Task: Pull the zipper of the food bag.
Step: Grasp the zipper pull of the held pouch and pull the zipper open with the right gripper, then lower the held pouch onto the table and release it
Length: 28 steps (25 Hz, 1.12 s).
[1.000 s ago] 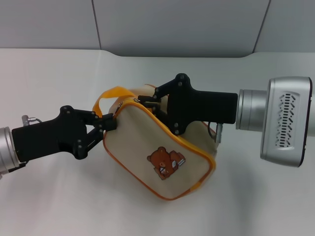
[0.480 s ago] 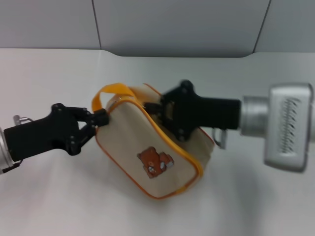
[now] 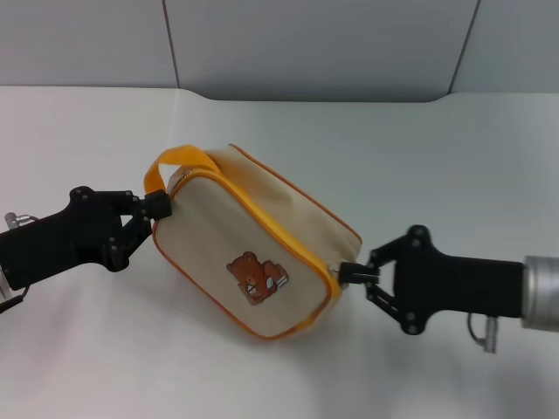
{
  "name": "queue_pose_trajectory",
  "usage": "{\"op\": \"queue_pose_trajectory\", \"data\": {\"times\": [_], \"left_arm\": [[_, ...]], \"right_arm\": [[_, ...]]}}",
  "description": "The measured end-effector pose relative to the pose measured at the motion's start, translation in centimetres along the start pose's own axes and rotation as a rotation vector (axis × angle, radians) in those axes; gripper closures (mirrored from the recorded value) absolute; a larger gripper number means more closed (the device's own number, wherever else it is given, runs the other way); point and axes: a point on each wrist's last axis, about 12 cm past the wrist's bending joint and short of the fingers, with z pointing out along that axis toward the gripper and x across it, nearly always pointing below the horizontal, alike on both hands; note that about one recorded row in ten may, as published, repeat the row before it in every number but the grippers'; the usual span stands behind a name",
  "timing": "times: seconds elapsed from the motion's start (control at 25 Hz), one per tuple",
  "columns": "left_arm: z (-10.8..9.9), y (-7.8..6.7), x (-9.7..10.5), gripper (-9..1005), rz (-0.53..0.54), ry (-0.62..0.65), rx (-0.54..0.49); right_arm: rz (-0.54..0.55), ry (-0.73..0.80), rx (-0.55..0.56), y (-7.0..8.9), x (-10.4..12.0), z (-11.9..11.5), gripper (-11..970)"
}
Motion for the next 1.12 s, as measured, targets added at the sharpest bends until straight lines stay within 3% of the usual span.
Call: {"op": "queue_pose_trajectory", "data": {"times": [0.16, 0.36, 0.56, 0.84, 1.12], "left_arm": [[0.1, -0.1, 0.0, 955, -0.007, -0.005, 0.004], [0.0, -0.5, 0.5, 961, -0.033, -0.014, -0.001], [0.7, -2.4, 2.3, 968, -0.096, -0.065, -0.009], [1.3, -5.3, 4.8, 969, -0.118, -0.09, -0.026], [1.4, -6.0, 6.2, 968, -0.09, -0.034, -0.046]], "right_arm": [[0.04, -0.009, 0.077, 0.3, 0.3, -1.8, 960], [0.088, -0.029, 0.119, 0.5, 0.4, -2.4, 958], [0.176, -0.109, 0.166, 0.6, 0.2, -3.2, 956], [0.377, -0.284, 0.259, 0.2, -0.4, -4.7, 694], [0.44, -0.288, 0.26, -0.5, -0.3, -4.5, 422]]}}
